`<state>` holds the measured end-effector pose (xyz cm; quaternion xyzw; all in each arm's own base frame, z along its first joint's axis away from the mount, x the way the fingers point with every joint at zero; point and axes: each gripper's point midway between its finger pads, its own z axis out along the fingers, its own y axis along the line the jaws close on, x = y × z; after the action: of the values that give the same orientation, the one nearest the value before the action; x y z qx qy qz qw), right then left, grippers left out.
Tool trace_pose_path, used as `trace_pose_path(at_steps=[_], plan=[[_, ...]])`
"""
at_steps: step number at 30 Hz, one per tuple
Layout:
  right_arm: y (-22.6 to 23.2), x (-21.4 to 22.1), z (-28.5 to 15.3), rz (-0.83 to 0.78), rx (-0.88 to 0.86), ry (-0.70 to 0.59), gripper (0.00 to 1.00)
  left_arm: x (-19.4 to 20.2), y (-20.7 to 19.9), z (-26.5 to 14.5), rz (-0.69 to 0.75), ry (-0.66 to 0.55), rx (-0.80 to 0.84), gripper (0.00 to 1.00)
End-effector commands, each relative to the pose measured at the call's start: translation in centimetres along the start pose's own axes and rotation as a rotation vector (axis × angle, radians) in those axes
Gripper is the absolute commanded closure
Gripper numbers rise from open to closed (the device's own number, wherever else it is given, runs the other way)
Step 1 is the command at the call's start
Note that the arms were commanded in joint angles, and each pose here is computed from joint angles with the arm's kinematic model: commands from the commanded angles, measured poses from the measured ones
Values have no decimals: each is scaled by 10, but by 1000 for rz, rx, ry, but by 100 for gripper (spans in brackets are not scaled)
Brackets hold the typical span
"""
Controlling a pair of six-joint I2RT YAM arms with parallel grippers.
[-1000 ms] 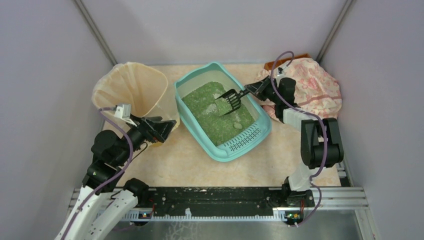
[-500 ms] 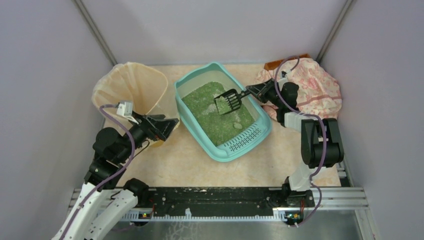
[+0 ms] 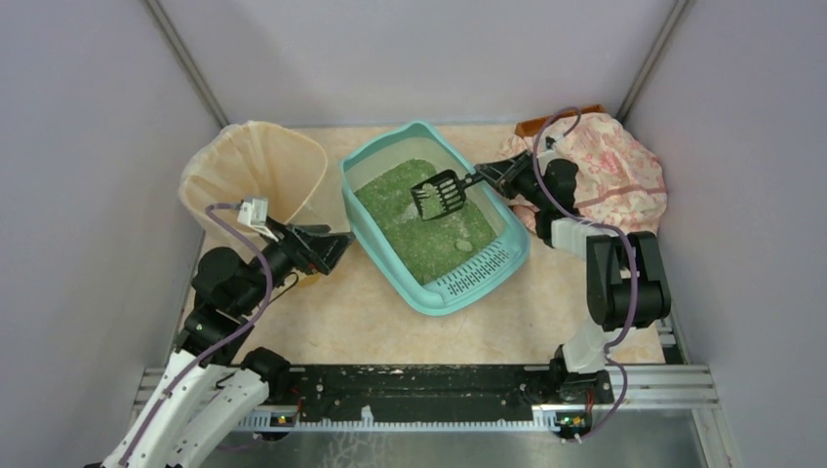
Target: Clean the litter box
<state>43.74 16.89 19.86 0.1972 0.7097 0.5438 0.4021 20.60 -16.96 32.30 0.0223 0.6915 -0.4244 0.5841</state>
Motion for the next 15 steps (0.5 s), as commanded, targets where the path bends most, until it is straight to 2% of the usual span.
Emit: trace_pose_path(at_steps=[1, 2, 4, 8, 10, 11, 14, 15], plan=[[41, -29, -7, -66, -87, -97, 100, 3, -1, 6, -2, -12, 33, 1], [42, -33, -9, -57, -97, -118, 100, 2, -2, 6, -2, -5, 34, 1], [53, -16, 1, -85, -138, 6, 100, 0, -5, 5, -10, -3, 35, 1], [42, -49, -17, -56, -132, -102, 100, -1, -2, 5, 5, -14, 28, 1], [49, -27, -3, -70, -168, 20, 100, -2, -3, 3, -1, -10, 20, 1], [49, -23, 0, -65, -165, 26, 100, -1, -2, 2, 2, -11, 19, 1], [38, -39, -10, -41, -135, -80, 100, -2, -1, 3, 10, -20, 17, 1], [43, -29, -3, -39, -155, -44, 100, -3, -2, 2, 1, -16, 16, 2]])
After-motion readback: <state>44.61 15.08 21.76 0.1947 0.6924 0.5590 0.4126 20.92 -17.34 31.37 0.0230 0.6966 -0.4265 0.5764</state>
